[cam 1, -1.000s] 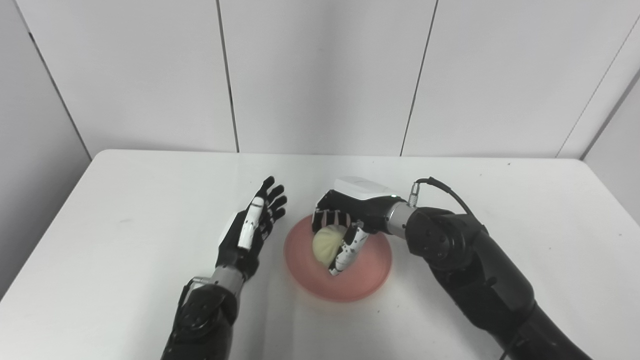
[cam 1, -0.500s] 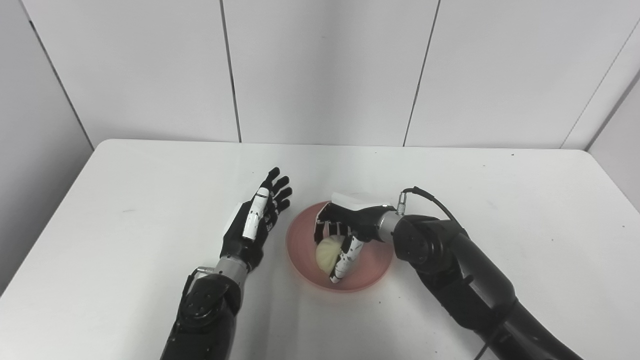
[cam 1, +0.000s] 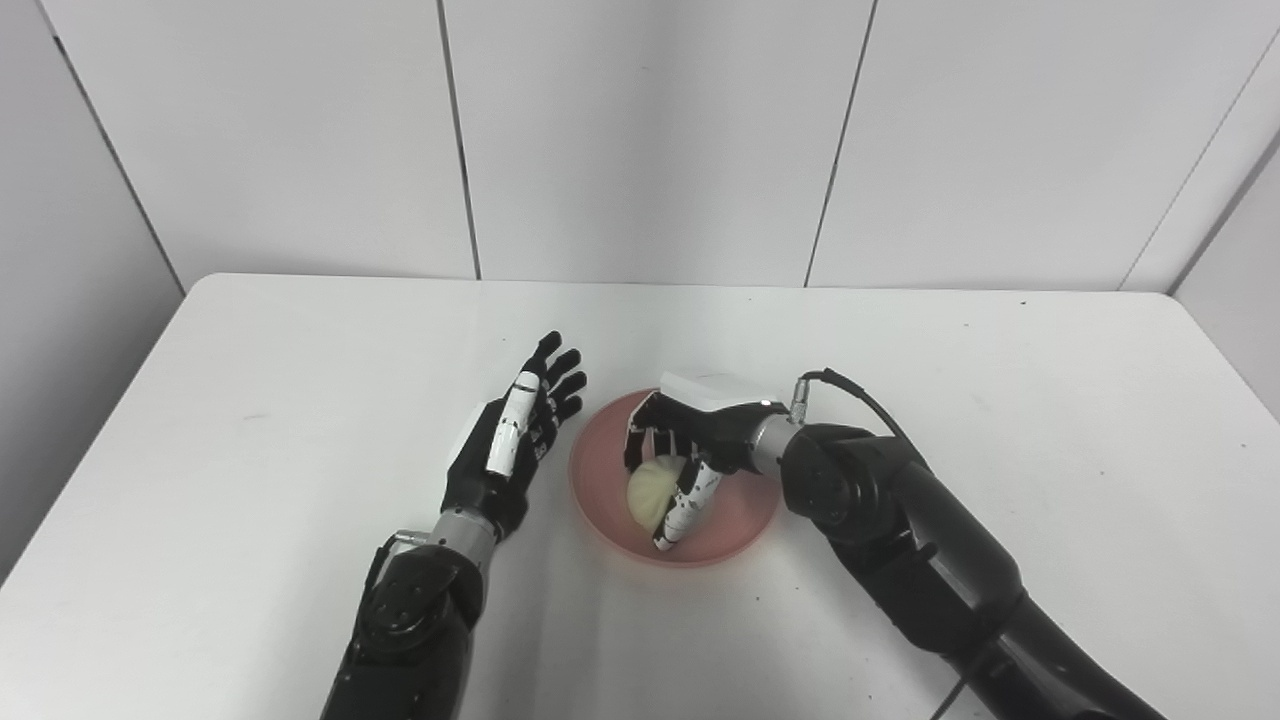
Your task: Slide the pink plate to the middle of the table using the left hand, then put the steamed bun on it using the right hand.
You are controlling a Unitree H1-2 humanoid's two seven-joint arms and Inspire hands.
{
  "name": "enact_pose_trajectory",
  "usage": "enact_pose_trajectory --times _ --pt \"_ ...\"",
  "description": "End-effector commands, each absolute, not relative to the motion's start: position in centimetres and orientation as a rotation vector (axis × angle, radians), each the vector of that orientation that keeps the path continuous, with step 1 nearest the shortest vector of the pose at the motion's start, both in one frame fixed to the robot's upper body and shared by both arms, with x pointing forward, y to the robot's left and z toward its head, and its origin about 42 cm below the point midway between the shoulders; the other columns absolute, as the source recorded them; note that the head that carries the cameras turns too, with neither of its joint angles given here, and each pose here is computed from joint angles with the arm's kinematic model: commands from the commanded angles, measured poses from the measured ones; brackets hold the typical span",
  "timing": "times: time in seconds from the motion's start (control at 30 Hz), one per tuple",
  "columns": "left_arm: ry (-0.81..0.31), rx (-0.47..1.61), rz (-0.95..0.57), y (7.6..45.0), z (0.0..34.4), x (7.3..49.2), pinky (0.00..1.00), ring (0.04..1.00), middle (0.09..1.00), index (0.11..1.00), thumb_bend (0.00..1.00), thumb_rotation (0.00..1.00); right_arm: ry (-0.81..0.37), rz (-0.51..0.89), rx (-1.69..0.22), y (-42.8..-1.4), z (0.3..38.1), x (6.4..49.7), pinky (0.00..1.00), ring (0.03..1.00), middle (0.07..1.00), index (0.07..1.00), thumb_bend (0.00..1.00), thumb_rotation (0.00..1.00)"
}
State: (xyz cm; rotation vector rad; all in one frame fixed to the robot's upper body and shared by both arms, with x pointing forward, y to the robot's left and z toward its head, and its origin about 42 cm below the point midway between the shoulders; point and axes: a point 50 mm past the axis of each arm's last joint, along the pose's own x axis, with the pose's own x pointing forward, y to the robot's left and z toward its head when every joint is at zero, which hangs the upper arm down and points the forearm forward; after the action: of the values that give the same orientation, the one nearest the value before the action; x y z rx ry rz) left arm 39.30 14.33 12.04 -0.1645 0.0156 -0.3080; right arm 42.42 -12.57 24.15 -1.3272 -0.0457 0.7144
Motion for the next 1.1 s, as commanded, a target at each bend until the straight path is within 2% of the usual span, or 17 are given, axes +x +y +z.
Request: enact_pose_trajectory --times 0.0,0.13,0.17,0.2,0.23,0.27,0.3,0.37,0.5,0.8,1.0,1.07 --pt "0.224 -0.149 -0.291 14.6 7.8 37.4 0.94 0.939 0.954 0.965 0.41 1.00 -0.110 0.689 -1.375 -12.1 26.2 42.5 0.28 0.366 0.479 0.491 0.53 0.00" --pt "0.227 -0.152 -0.287 14.6 7.9 37.4 0.94 0.936 0.949 0.961 0.40 1.00 -0.098 0.684 -1.407 -11.8 27.1 42.1 0.34 0.434 0.487 0.492 0.53 0.00" --pt "0.227 -0.152 -0.287 14.6 7.9 37.4 0.94 0.936 0.949 0.961 0.40 1.00 -0.095 0.685 -1.415 -11.7 27.2 42.0 0.40 0.495 0.565 0.494 0.52 0.09" --pt "0.225 -0.152 -0.288 14.6 7.9 37.4 0.94 0.936 0.949 0.961 0.40 1.00 -0.091 0.687 -1.435 -11.6 27.5 41.8 0.42 0.517 0.592 0.495 0.52 0.11" --pt "0.223 -0.152 -0.289 14.6 7.8 37.4 0.94 0.940 0.954 0.963 0.40 1.00 -0.087 0.686 -1.449 -11.6 27.9 41.6 0.51 0.646 0.731 0.691 0.73 0.21" --pt "0.221 -0.152 -0.289 14.6 7.8 37.4 0.95 0.941 0.954 0.963 0.40 1.00 -0.082 0.685 -1.457 -11.5 28.2 41.3 0.52 0.661 0.748 0.713 0.75 0.22" --pt "0.220 -0.152 -0.290 14.6 7.8 37.4 0.94 0.941 0.955 0.963 0.40 1.00 -0.077 0.684 -1.461 -11.5 28.4 41.1 0.53 0.685 0.795 0.781 0.81 0.26" --pt "0.224 -0.156 -0.286 14.6 7.7 37.4 0.94 0.938 0.952 0.961 0.40 1.00 -0.073 0.683 -1.471 -11.5 28.9 40.7 0.52 0.670 0.803 0.837 0.86 0.30" --pt "0.226 -0.160 -0.284 14.5 7.6 37.5 0.93 0.932 0.946 0.959 0.41 1.00 -0.090 0.682 -1.480 -11.4 29.7 40.1 0.50 0.663 0.822 0.876 0.89 0.35" --pt "0.224 -0.160 -0.289 14.5 7.6 37.5 0.94 0.934 0.949 0.960 0.41 1.00 -0.105 0.652 -1.509 -11.5 30.7 39.4 0.48 0.671 0.852 0.880 0.89 0.37" --pt "0.224 -0.166 -0.288 14.7 7.7 37.5 0.94 0.935 0.950 0.961 0.41 1.00 -0.128 0.628 -1.500 -11.8 31.5 39.1 0.44 0.622 0.829 0.884 0.90 0.38" --pt "0.225 -0.168 -0.289 14.7 7.7 37.5 0.95 0.940 0.955 0.966 0.41 1.00 -0.142 0.618 -1.482 -12.0 31.9 38.9 0.42 0.599 0.795 0.876 0.90 0.36"
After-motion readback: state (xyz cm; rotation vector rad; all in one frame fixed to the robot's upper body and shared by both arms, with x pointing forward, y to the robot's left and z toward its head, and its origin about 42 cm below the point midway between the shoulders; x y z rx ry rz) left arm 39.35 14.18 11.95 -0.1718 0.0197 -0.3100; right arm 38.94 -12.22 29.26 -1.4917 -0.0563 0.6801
